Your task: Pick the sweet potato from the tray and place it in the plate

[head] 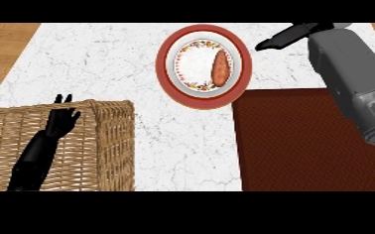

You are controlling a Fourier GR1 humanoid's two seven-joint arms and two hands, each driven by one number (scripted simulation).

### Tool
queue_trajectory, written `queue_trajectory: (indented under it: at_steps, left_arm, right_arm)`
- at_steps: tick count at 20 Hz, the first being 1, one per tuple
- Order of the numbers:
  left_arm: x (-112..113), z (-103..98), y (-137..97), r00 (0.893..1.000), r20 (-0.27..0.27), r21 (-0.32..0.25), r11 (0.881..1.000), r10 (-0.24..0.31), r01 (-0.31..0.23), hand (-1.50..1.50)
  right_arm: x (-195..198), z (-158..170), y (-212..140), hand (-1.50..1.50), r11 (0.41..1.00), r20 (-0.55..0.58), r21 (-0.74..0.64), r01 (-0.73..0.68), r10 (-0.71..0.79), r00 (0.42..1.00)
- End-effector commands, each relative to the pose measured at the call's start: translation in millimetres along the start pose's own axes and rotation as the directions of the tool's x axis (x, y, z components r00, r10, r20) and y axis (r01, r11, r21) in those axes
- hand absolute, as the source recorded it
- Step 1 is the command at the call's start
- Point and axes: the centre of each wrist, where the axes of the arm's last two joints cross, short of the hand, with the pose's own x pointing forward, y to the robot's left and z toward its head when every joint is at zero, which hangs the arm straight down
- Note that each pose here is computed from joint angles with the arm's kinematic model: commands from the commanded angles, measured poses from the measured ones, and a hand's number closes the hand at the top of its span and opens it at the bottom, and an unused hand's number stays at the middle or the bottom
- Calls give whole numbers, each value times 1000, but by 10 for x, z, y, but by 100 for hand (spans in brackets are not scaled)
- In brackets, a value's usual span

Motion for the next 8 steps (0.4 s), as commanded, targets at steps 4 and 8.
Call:
queue_trajectory:
  at_steps: [4,8]
  left_arm:
    - [9,-153,57,997,47,47,997,-55,53,0]
    - [101,-167,49,996,67,33,998,-62,60,0]
  right_arm:
    - [21,296,-426,-150,999,34,10,-35,34,999]
    - [108,317,-542,-150,999,10,-25,-41,41,999]
